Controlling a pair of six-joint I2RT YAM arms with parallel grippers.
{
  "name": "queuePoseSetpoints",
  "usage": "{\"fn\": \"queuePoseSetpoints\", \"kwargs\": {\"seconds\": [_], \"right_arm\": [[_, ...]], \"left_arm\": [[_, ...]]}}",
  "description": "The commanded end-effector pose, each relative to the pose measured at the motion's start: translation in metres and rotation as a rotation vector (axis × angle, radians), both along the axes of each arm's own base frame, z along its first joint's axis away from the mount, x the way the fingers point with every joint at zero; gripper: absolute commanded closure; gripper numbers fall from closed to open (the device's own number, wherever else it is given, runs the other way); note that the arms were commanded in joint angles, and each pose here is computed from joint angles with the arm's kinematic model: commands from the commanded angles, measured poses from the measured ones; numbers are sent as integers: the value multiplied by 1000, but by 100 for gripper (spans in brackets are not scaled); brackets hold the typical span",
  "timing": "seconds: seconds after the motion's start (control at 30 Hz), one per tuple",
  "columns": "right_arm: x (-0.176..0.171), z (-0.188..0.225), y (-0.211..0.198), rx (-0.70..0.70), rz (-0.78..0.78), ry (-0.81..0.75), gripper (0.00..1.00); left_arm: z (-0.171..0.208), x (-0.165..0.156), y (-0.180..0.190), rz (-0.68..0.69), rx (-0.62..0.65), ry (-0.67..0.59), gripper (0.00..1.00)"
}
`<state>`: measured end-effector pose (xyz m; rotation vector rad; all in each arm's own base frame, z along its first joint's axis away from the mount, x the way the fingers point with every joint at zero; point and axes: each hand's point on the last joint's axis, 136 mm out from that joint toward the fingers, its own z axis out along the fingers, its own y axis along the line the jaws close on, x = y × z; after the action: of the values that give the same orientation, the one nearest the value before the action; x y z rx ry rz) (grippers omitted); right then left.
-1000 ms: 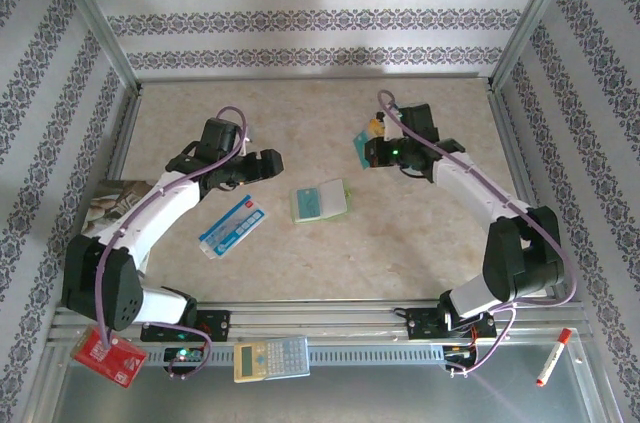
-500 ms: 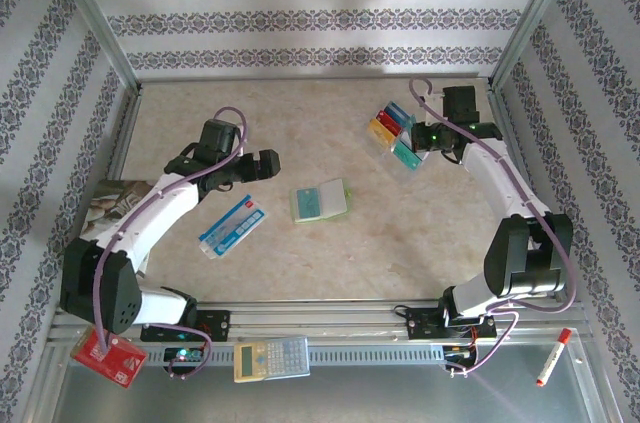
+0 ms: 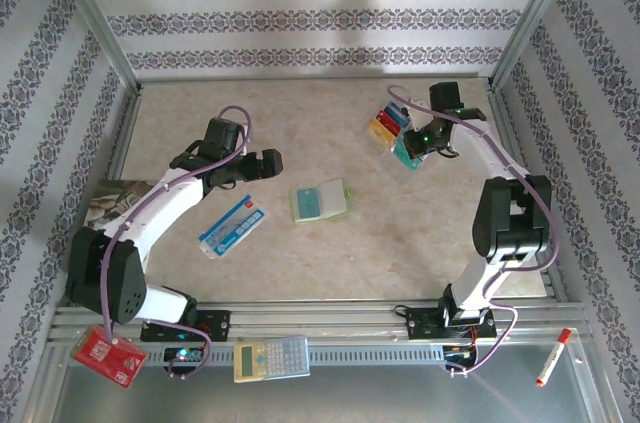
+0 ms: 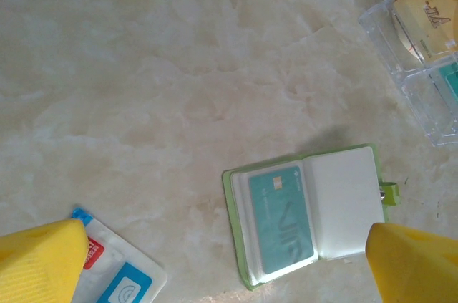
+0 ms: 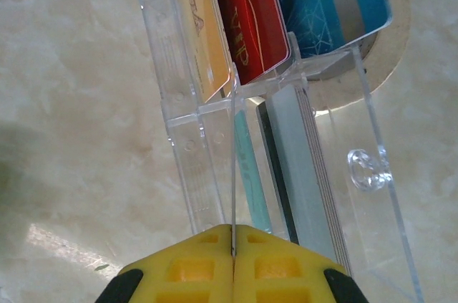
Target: Take the credit cards out of the card holder
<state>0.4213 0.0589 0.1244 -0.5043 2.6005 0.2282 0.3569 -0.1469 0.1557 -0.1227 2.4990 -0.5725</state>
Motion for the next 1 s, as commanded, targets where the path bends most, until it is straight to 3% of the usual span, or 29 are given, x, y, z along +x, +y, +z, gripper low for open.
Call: {"fn": "queuePoseSetpoints", "kwargs": {"seconds": [0.0, 0.2, 0.73, 0.97], "right_arm": [[0, 3, 0, -10, 53, 3, 100], [2, 2, 9, 21, 110, -9, 100], [10, -13, -5, -116, 127, 2, 99], [11, -15, -4, -119, 120, 3, 88]], "left_arm": [[12, 13, -3, -3, -28, -39, 0], [10, 12, -3, -3, -33, -32, 0], [7, 10, -5, -7, -45, -14, 0], [5, 8, -5, -11, -46, -5, 0]]}}
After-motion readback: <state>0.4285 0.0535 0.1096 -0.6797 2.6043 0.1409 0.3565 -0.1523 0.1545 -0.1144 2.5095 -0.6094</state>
